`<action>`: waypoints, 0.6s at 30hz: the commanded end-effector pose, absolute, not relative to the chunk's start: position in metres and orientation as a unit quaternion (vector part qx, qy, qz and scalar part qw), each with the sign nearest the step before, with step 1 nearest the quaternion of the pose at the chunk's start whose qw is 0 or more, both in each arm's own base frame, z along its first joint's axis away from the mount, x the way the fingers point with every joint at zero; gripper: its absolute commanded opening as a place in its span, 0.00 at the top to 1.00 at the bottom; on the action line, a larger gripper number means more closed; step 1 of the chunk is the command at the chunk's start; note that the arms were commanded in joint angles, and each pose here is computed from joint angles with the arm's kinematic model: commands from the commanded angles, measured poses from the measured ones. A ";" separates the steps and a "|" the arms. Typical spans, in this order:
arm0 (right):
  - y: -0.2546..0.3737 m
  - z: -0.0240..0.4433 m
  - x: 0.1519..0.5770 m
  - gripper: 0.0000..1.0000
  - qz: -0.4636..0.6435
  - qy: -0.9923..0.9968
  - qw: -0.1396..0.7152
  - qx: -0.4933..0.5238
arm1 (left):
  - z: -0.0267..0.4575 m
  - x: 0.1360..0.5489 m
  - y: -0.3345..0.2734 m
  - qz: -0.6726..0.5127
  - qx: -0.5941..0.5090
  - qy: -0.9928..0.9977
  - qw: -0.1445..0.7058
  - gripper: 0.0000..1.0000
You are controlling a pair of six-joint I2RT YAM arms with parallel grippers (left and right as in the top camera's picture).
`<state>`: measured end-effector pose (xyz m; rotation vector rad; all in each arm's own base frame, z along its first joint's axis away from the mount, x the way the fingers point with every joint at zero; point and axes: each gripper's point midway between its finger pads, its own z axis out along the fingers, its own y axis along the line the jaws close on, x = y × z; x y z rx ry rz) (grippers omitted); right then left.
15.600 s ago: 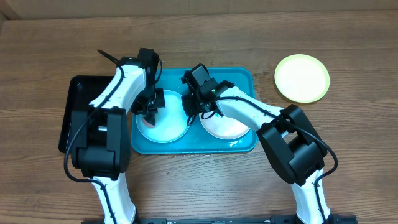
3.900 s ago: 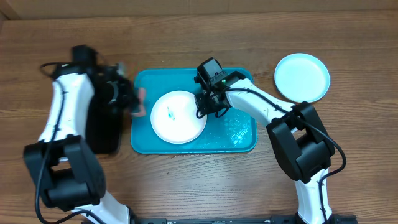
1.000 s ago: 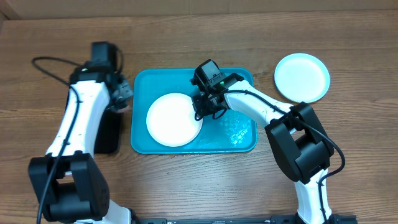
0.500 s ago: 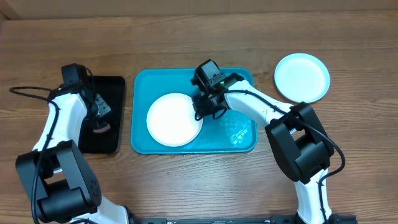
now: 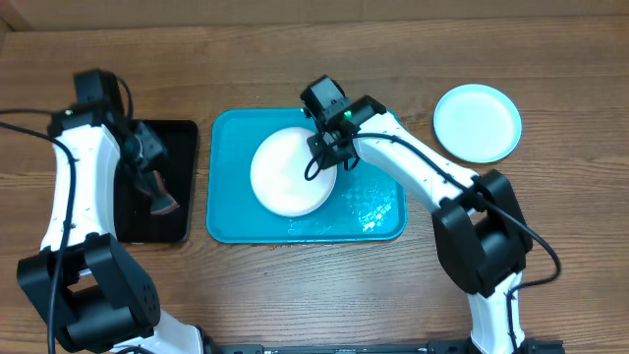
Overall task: Clean dirty plates on tray and stack at the side
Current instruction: 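Lift the pink plate with the right gripper onto the plate stack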
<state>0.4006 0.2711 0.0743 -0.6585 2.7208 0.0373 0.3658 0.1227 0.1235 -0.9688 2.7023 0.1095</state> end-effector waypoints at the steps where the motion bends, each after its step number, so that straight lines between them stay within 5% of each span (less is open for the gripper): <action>1: 0.267 0.173 0.422 0.96 -0.093 0.912 0.308 -0.254 | 0.142 0.377 0.113 -0.004 -0.328 0.932 0.155 0.00; 9: 0.264 0.286 0.410 0.96 -0.292 0.809 0.436 -0.262 | 0.142 0.379 0.113 -0.007 -0.328 0.931 0.158 0.00; 18: 0.282 0.317 0.384 0.96 -0.372 0.754 0.467 -0.275 | 0.142 0.379 0.112 -0.007 -0.328 0.931 0.158 0.00</action>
